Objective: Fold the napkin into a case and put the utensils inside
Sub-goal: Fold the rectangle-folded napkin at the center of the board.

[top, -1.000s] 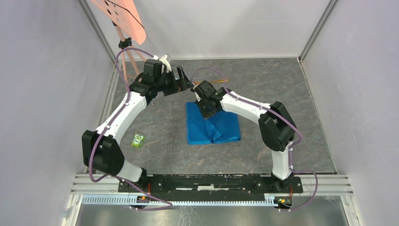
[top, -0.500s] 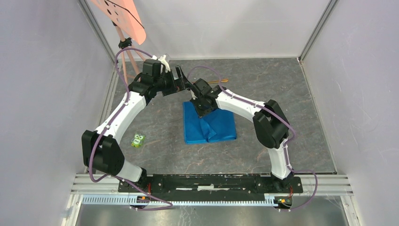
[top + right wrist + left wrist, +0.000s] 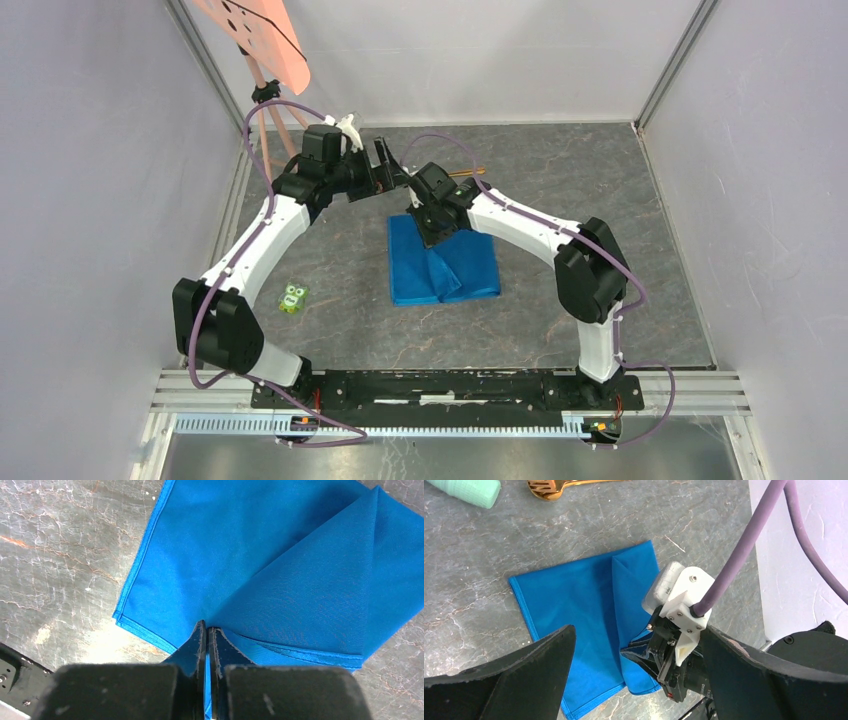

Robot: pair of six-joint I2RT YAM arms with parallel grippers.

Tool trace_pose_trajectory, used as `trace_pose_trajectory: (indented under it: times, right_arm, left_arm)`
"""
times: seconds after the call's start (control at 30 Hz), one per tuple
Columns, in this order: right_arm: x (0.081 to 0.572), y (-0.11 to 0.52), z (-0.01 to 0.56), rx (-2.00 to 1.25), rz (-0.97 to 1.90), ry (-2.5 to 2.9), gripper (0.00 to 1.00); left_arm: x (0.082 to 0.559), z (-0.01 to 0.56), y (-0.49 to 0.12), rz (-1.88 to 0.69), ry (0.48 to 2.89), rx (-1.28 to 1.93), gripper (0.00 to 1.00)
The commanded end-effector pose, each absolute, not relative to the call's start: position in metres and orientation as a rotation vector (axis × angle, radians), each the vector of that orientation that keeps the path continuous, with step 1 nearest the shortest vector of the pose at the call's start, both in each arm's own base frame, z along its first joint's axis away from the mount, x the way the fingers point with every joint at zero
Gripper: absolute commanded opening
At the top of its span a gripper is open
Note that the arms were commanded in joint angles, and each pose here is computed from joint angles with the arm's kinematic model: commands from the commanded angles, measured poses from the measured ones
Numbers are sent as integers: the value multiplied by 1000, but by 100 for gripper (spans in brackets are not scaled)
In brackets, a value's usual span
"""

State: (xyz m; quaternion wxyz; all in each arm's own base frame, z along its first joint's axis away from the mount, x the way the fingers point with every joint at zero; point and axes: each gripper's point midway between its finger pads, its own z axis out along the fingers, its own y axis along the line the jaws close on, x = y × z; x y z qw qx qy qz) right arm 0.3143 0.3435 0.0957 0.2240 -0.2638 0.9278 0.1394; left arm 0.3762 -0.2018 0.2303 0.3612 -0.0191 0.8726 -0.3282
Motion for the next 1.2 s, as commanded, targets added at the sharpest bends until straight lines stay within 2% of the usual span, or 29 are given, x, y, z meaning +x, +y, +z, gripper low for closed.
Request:
trace_pose_trajectory:
  times: [0.0, 0.3, 0.47, 0.7, 1.17]
  right_arm:
    - [316, 350, 124, -702, 435, 2491, 1]
    - [319, 367, 110, -698, 507, 2491, 0]
    - [319, 373, 96, -706, 537, 2513, 1]
    - [321, 369, 90, -681, 568, 2514, 1]
    - [326, 380, 82, -642, 634, 2522, 0]
  left_arm:
    - [377, 249, -202, -848, 2182, 9, 100]
    - [378, 250, -196, -806, 2179, -4, 100]
    - [376, 255, -169, -615, 2147, -122, 100]
    - [360, 253, -149, -580, 2067, -219, 100]
    - [352, 252, -139, -525, 2049, -180, 100]
